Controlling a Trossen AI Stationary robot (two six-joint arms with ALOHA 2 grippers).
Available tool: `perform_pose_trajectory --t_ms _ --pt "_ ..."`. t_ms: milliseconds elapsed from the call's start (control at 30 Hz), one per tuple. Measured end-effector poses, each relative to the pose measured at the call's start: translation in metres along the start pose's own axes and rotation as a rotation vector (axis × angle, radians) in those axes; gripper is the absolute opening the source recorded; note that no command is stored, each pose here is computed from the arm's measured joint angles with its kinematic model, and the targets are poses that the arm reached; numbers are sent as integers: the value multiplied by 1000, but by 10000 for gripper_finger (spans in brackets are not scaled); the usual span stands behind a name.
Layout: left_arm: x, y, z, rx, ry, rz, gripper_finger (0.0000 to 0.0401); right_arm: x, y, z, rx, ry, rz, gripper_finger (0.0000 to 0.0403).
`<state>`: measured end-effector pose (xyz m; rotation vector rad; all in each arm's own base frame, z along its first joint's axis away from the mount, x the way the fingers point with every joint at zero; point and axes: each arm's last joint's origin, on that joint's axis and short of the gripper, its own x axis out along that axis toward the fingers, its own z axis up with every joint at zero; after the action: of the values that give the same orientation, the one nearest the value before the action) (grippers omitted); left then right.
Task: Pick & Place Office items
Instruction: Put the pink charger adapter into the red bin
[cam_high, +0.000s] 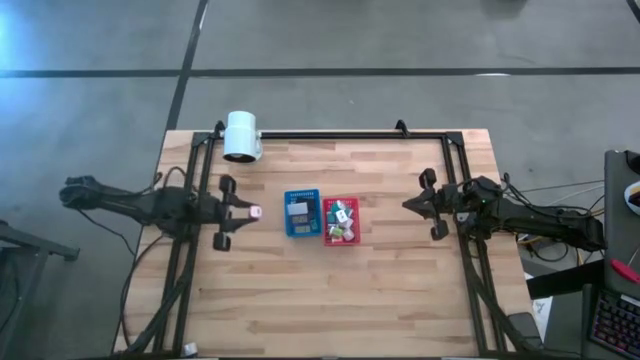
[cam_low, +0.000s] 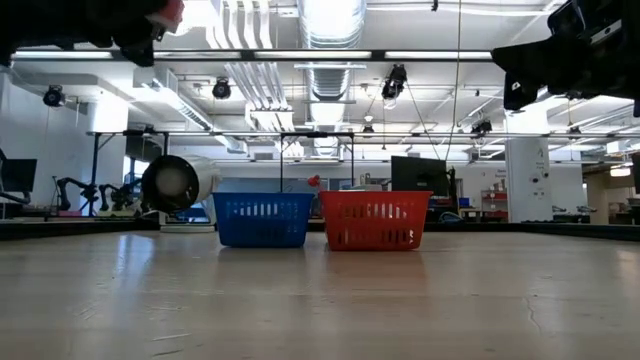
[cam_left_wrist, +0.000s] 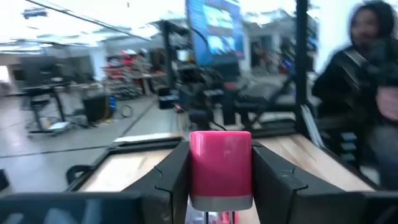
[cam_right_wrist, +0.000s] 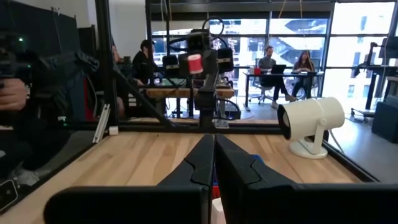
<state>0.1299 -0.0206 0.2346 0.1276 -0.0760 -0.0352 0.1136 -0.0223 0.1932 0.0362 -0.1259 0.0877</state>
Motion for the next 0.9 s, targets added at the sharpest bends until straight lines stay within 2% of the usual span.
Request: perform_pose_trajectory --t_ms 267,500,900 --pt "-17 2 -16 -42 -88 53 132 0 0 -3 3 8 -1 8" --pt "-24 1 -44 -62 -131 122 132 0 0 -4 19 9 -1 8" --pt "-24 2 -45 -68 -126 133 132 0 0 -4 18 9 -2 8"
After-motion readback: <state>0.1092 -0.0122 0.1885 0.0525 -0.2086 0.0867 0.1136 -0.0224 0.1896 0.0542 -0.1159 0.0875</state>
